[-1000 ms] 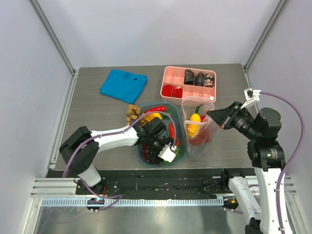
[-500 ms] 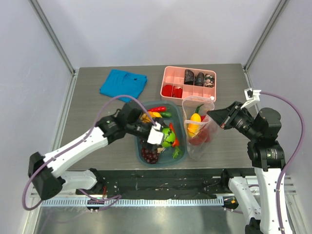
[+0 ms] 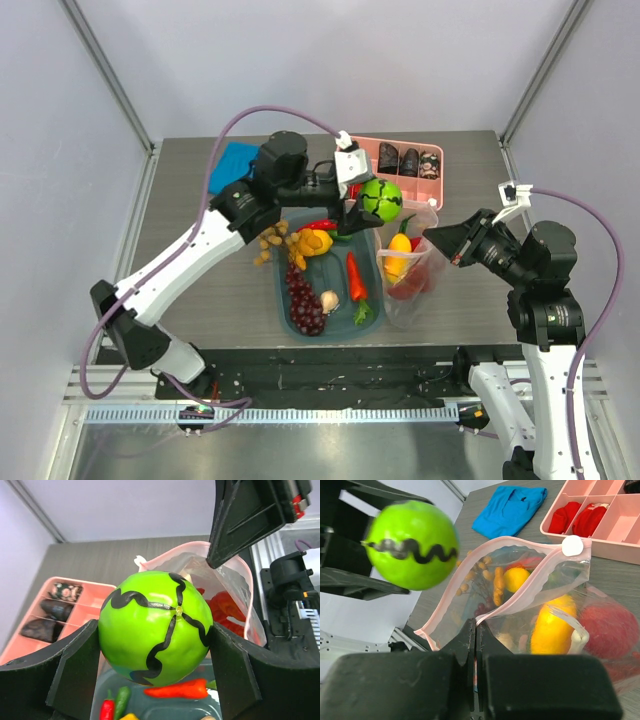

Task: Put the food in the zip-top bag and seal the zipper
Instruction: Place the fake fruit in the zipper food storage bag, then pick up the fake vegetable from the bin.

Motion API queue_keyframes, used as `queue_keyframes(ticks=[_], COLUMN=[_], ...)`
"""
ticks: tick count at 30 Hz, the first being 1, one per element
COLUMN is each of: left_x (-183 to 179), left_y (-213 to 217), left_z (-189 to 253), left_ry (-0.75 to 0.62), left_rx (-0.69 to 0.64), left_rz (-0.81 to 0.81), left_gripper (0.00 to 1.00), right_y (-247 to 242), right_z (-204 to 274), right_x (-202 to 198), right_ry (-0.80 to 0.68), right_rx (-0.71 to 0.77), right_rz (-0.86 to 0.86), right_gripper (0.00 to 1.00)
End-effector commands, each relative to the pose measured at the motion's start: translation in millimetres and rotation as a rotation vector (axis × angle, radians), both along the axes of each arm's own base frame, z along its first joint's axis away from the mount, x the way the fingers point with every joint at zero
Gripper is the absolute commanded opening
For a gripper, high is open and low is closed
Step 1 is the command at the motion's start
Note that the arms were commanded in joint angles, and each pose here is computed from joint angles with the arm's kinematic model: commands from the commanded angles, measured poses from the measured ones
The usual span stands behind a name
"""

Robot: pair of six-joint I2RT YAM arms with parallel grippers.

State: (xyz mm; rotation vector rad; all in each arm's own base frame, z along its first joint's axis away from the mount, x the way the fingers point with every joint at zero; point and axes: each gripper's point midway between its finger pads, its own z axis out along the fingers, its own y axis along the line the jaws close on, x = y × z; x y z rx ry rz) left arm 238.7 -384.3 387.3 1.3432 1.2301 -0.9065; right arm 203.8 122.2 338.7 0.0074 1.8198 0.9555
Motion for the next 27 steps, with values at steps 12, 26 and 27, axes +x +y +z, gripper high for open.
queue_keyframes(ticks=[12, 26, 27], left_x=[-8.5, -41.2, -38.7], left_y=[9.3, 71.0, 68.4], left_z=[-4.3, -178.8, -189.4], left_ry=[0.191, -0.132, -0.146], left_rx=[-0.039, 0.294, 0.308], left_rz=[-0.009, -0.248, -0.273], left_gripper=[1.00, 0.76, 0.75], right_y=[3.3, 1.8, 1.7], right_z=[14.9, 14.9, 14.7], right_x=[-4.8, -1.3, -1.0], right_ry=[-0.079, -0.078, -0.076], right_rx=[-0.024, -0.014, -0.012], right_rz=[0.037, 0.020, 0.018], right_gripper=[0.01, 0.01, 0.01])
